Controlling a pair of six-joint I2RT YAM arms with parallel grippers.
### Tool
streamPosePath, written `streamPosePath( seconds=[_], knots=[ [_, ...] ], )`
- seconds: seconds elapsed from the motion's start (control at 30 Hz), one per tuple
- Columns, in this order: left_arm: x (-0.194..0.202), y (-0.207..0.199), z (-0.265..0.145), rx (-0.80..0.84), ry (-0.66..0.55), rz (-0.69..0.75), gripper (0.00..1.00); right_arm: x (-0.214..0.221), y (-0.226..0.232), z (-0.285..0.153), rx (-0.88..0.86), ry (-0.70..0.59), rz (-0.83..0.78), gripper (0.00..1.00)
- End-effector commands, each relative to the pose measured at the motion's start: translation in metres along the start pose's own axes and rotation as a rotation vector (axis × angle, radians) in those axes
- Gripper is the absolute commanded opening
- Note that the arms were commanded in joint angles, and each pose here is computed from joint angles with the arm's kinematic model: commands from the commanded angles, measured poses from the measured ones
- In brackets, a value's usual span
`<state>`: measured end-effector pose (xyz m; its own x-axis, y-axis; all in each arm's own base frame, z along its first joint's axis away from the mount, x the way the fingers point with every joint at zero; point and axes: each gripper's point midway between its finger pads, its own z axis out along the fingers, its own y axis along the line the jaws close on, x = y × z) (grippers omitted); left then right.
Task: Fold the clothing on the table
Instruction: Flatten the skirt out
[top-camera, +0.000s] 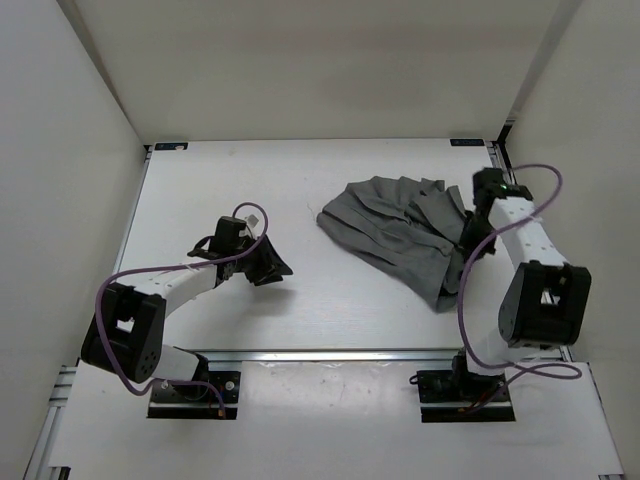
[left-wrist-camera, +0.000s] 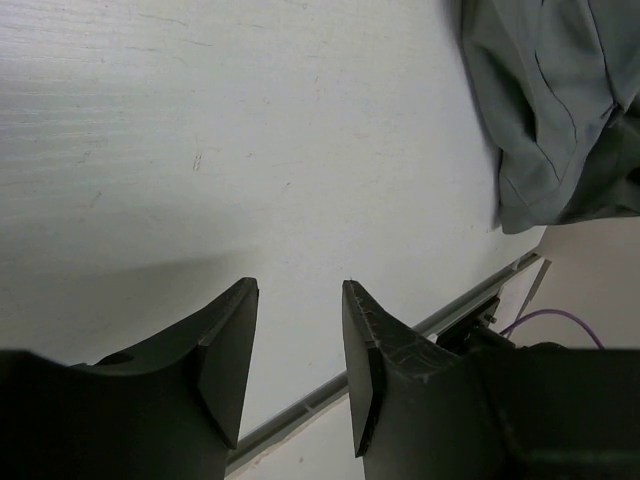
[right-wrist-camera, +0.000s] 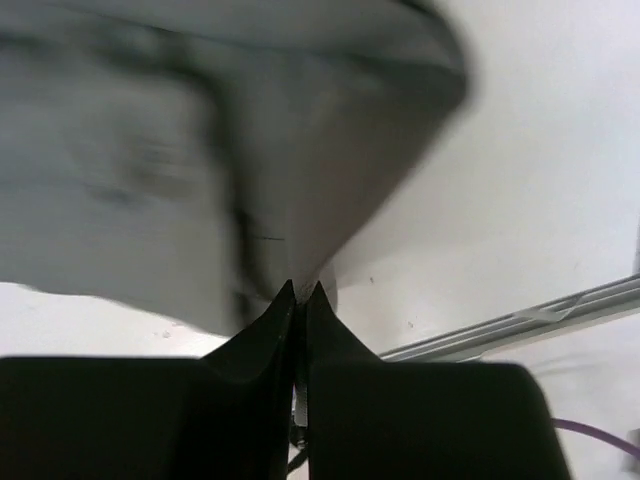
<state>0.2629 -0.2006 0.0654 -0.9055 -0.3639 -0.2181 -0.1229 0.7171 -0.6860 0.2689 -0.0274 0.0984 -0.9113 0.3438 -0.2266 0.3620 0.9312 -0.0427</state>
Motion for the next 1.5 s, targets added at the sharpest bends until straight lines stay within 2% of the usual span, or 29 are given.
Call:
streamPosePath(
  seconds=[0.0,0.07,0.1,0.13,0.2,0.27,0.3,0.37,0.4,0.43,0.47,0.53,0.57,0.67,0.73,0.77,0.8,0.83,0.9,0.93,1.03,1.2,1.27,1.37,1.47],
  knots=[
    [-0.003,-0.003,-0.008,0.019,-0.012,0.026,0.50,-0.033,0.056,-0.011,0.010,-0.077,-0.184,0.00],
    [-0.003,-0.001,-0.012,0.007,-0.010,0.027,0.50,-0.054,0.117,-0.021,-0.085,-0.107,-0.314,0.00],
    [-0.008,-0.001,-0.013,0.009,-0.022,0.028,0.50,-0.046,0.144,-0.008,-0.096,-0.067,-0.380,0.00],
    [-0.011,0.001,-0.016,0.007,-0.030,0.021,0.50,-0.055,0.177,-0.012,-0.152,-0.068,-0.440,0.00],
    [-0.013,0.004,-0.019,0.000,-0.038,0.019,0.50,-0.066,0.251,-0.045,-0.298,-0.142,-0.547,0.00],
    [-0.017,0.004,-0.023,0.003,-0.053,0.018,0.51,-0.060,0.300,-0.078,-0.579,-0.170,-0.564,0.01],
    [-0.018,0.007,-0.025,-0.010,-0.059,0.016,0.50,-0.069,0.306,-0.104,-0.681,-0.202,-0.524,0.00],
    [-0.019,0.009,-0.028,-0.017,-0.062,0.020,0.51,-0.083,0.325,-0.173,-1.016,-0.305,-0.513,0.00],
    [-0.018,0.010,-0.027,-0.021,-0.055,0.017,0.51,-0.089,0.305,-0.197,-1.076,-0.350,-0.451,0.00],
    [-0.016,0.011,-0.026,-0.026,-0.049,0.018,0.50,-0.102,0.290,-0.254,-1.209,-0.528,-0.474,0.00],
    [-0.014,0.012,-0.025,-0.026,-0.036,0.014,0.50,-0.103,0.286,-0.265,-1.308,-0.586,-0.456,0.00],
    [-0.014,0.009,-0.022,-0.027,-0.035,0.025,0.50,-0.101,0.229,-0.322,-1.427,-0.803,-0.416,0.00],
    [-0.012,0.007,-0.021,-0.025,-0.024,0.030,0.50,-0.092,0.220,-0.317,-1.480,-0.795,-0.398,0.00],
    [-0.011,0.002,-0.016,-0.022,-0.021,0.039,0.51,-0.066,0.186,-0.303,-1.459,-0.828,-0.380,0.00],
    [-0.006,0.004,-0.011,-0.028,0.003,0.036,0.50,-0.041,0.191,-0.234,-1.350,-0.659,-0.353,0.00],
    [-0.004,0.000,-0.009,-0.024,0.006,0.048,0.50,-0.024,0.197,-0.222,-1.343,-0.610,-0.377,0.00],
    [-0.002,0.001,-0.008,-0.026,0.015,0.045,0.50,-0.007,0.197,-0.190,-1.296,-0.528,-0.371,0.01],
    [0.000,0.002,-0.006,-0.034,0.020,0.046,0.50,0.018,0.196,-0.154,-1.234,-0.387,-0.345,0.00],
    [0.003,0.002,-0.007,-0.031,0.024,0.040,0.50,0.056,0.191,-0.111,-1.172,-0.200,-0.327,0.00],
    [0.006,0.003,-0.005,-0.031,0.028,0.041,0.50,0.076,0.181,-0.079,-1.085,-0.093,-0.278,0.00],
    [0.011,0.008,-0.007,-0.036,0.033,0.031,0.50,0.113,0.153,-0.039,-0.954,0.068,-0.205,0.00],
    [0.019,0.011,-0.004,-0.043,0.045,0.008,0.50,0.126,0.122,-0.034,-0.774,0.076,-0.199,0.01],
    [0.017,0.005,-0.002,-0.019,0.047,0.006,0.49,0.137,0.110,-0.028,-0.686,0.127,-0.187,0.00],
    [0.013,-0.010,0.003,0.011,0.042,0.009,0.50,0.150,0.104,-0.019,-0.641,0.182,-0.192,0.00],
    [0.012,-0.023,0.008,0.038,0.056,0.019,0.50,0.154,0.103,-0.016,-0.636,0.178,-0.183,0.00]
  ],
)
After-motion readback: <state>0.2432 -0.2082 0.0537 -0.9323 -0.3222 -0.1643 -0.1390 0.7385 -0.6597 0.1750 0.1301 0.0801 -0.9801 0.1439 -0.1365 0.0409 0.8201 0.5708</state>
